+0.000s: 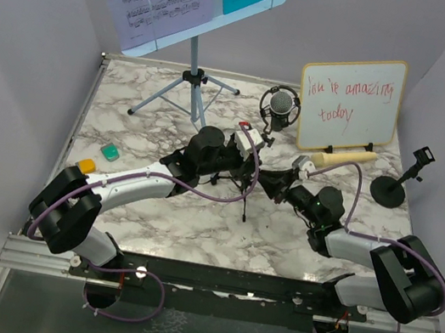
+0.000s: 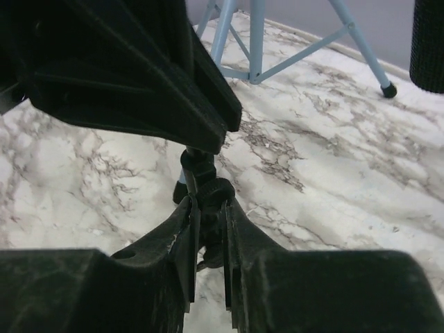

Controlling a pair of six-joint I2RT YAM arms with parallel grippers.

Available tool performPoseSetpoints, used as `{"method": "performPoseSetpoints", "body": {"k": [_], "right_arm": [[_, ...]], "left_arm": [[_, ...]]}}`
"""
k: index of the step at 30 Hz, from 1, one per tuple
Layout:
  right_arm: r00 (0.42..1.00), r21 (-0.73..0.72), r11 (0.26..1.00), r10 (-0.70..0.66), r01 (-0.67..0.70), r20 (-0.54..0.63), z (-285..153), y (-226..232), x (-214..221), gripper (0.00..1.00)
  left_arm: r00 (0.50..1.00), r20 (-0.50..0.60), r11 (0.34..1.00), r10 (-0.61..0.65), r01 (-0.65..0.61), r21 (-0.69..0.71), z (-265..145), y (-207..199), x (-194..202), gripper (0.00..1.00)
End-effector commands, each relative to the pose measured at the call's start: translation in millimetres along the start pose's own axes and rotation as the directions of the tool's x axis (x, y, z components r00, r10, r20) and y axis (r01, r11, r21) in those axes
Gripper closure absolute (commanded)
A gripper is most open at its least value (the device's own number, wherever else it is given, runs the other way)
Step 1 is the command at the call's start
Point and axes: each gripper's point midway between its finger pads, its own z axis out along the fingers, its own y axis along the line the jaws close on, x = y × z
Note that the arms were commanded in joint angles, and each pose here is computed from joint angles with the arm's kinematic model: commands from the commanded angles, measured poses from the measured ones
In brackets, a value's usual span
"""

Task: Pack up the instrument practice props
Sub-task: Unscrew the knob on the microphone stand.

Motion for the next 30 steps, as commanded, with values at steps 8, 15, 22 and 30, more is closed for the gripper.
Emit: {"method": "performPoseSetpoints", "body": {"k": [8,15,22,30], "right_arm": [[0.840,-0.112,0.837,-0.541,0.535,-0.028,1.6,-9.6,16.0,0.91],[0.664,-0.057,0.663,-0.748,0.746,-0.011,-1.6,-14.2,0.7,0.91],[0.595,0.011,0.596,-0.800,0.803,-0.076,-12.8,-22.8,2.4,0.85],[0.754,0.174,0.741,-0.656,0.648,-0.014,-39.7,-20.7,-11.0,0.60]], "left_arm": [[0.998,0.063,0.996,0.011,-0.016,0.087,-3.3,-22.1,-20.6,1.00],[0.998,0.067,0.996,0.011,-0.017,0.084,-4.2,-21.4,-22.4,1.00],[0.997,0.069,0.997,0.016,-0.021,0.080,-4.6,-21.0,-23.2,1.00],[0.997,0.068,0.997,0.025,-0.030,0.077,-4.9,-20.2,-22.3,1.00]]}}
